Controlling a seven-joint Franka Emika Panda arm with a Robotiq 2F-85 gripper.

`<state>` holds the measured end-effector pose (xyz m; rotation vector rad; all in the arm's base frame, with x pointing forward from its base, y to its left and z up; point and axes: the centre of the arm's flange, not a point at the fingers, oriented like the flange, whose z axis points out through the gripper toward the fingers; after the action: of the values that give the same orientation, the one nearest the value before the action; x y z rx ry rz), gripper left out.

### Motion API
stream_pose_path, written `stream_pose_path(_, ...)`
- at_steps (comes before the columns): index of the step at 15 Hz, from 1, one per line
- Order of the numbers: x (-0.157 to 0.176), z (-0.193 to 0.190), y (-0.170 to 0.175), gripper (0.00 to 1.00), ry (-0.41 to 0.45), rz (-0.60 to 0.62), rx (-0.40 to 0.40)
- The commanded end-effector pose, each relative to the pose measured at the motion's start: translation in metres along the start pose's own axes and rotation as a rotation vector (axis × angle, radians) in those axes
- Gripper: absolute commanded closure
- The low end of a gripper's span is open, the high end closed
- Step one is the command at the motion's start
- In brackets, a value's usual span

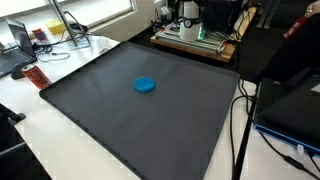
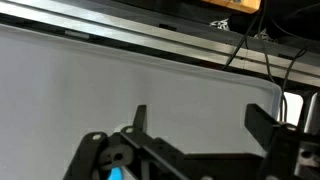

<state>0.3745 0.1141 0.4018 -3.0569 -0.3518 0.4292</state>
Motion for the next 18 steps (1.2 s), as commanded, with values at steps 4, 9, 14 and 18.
stream_pose_path(4,0.000,0.000,0.000,0.00,0.000,0.000,0.000)
stream_pose_path(9,0.000,0.000,0.000,0.00,0.000,0.000,0.000)
stream_pose_path(14,0.002,-0.010,-0.002,0.00,0.061,-0.060,0.004)
stream_pose_path(18,-0.002,-0.021,-0.006,0.00,0.111,-0.146,-0.003)
